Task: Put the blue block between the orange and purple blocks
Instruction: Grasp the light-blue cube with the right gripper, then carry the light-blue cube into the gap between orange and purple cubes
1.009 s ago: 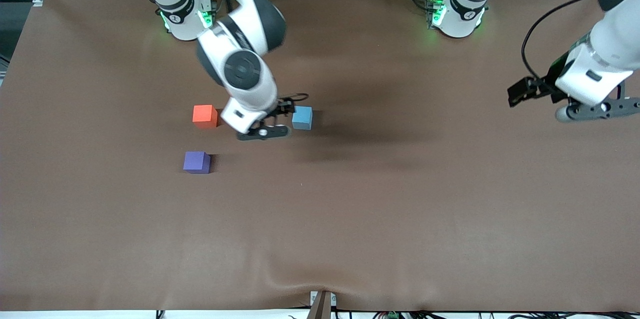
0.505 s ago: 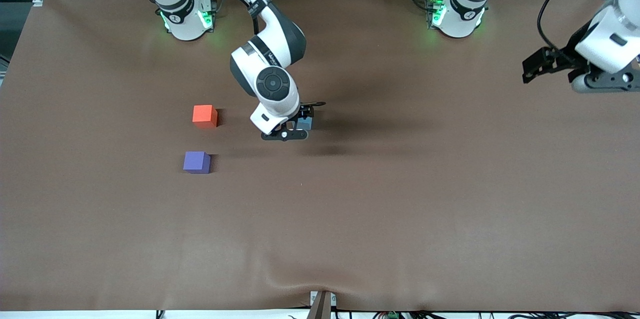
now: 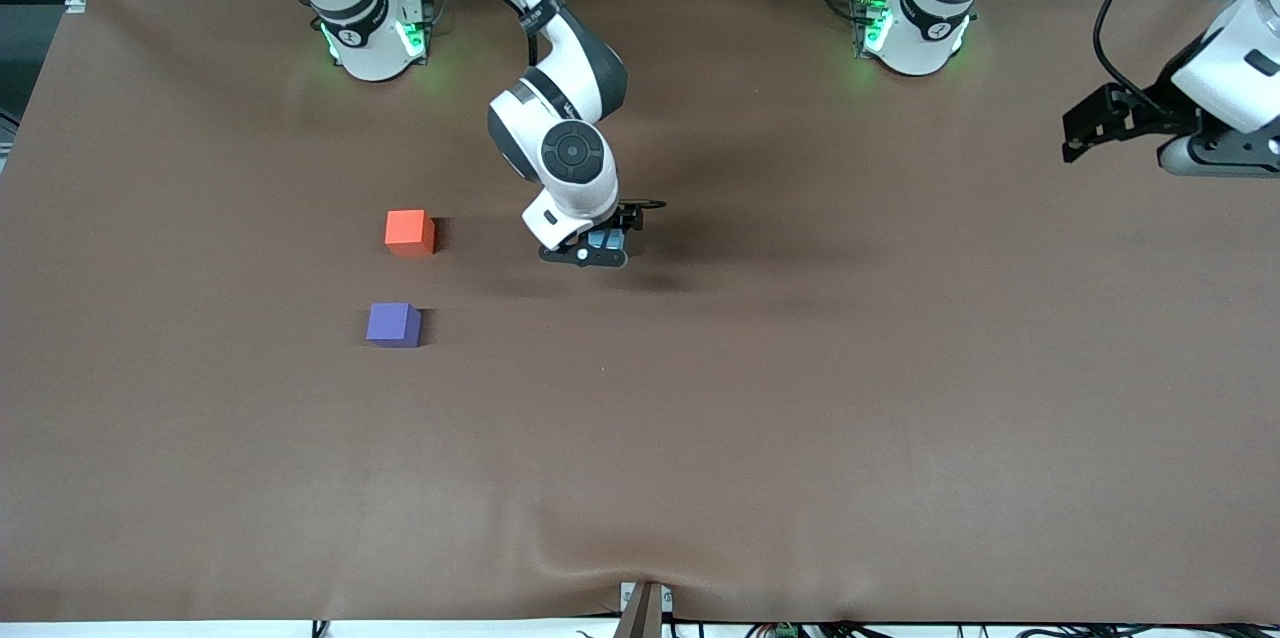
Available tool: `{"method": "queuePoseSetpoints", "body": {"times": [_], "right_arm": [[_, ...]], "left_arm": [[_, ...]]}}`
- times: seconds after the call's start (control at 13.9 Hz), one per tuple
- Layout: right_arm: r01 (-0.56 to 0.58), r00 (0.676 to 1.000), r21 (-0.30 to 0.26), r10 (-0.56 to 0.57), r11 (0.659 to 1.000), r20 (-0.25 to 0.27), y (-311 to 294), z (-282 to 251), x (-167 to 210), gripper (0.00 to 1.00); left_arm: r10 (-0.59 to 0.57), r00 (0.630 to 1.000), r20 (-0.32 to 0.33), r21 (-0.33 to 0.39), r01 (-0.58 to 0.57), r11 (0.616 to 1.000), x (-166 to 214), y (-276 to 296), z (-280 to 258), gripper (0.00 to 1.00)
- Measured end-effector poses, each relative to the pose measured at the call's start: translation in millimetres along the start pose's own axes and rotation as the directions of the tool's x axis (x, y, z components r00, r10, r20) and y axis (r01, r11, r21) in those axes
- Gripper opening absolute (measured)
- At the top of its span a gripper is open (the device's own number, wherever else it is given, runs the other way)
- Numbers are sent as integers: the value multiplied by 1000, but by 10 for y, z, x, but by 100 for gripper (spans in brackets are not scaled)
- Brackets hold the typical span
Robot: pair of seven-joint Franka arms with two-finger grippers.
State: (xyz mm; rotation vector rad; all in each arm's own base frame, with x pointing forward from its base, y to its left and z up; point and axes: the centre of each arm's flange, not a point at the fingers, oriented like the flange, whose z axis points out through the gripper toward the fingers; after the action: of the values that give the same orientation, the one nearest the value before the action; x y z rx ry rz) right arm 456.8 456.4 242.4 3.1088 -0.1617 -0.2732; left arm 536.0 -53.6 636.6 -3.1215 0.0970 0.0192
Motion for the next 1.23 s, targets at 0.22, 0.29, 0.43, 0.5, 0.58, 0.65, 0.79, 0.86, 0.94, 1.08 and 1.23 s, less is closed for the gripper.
{"method": "queuePoseSetpoints", "body": {"times": [0.22,0.29,0.43,0.5,0.58,0.65,0.79,0.86,0.94,1.08,1.23], "right_arm": [[-10,1000,-3,10,1000,-5,-122,214,-99,93],[-8,1000,-6,8,1000,-5,-141,250,-119,81],[-4,1000,-8,4,1000,-8,-150,244,-127,59],[-3,1000,-9,3,1000,-12,-147,236,-120,56],[-2,1000,-10,2,1000,-14,-144,235,-116,56],[-2,1000,-10,1,1000,-16,-144,227,-109,54],[-4,1000,-8,4,1000,-27,-135,136,-58,50],[-12,1000,-17,11,1000,-24,-99,17,-10,50],[-23,1000,-31,23,999,-12,-14,-160,66,50],[-10,1000,-43,11,999,12,302,-662,275,50],[-3,999,-49,6,999,52,860,-1192,517,49]], "left_arm": [[-16,1000,-13,-1,16,1000,99,-91,80,100],[-18,1000,-13,-1,18,1000,112,-102,94,100],[-19,1000,-15,-1,19,1000,115,-107,91,100],[-19,1000,-16,-1,19,1000,115,-107,89,100],[-20,1000,-16,-1,20,1000,115,-109,88,100],[-22,1000,-17,-5,21,1000,117,-115,88,100],[-25,1000,-19,-10,25,1000,119,-128,86,100],[-25,1000,-18,-10,24,1000,119,-126,87,100],[-23,1000,-18,-10,23,1000,120,-117,89,100],[-19,1000,-17,-10,19,1000,122,-95,94,100],[-17,1000,-17,-10,17,1000,122,-82,94,100]]}}
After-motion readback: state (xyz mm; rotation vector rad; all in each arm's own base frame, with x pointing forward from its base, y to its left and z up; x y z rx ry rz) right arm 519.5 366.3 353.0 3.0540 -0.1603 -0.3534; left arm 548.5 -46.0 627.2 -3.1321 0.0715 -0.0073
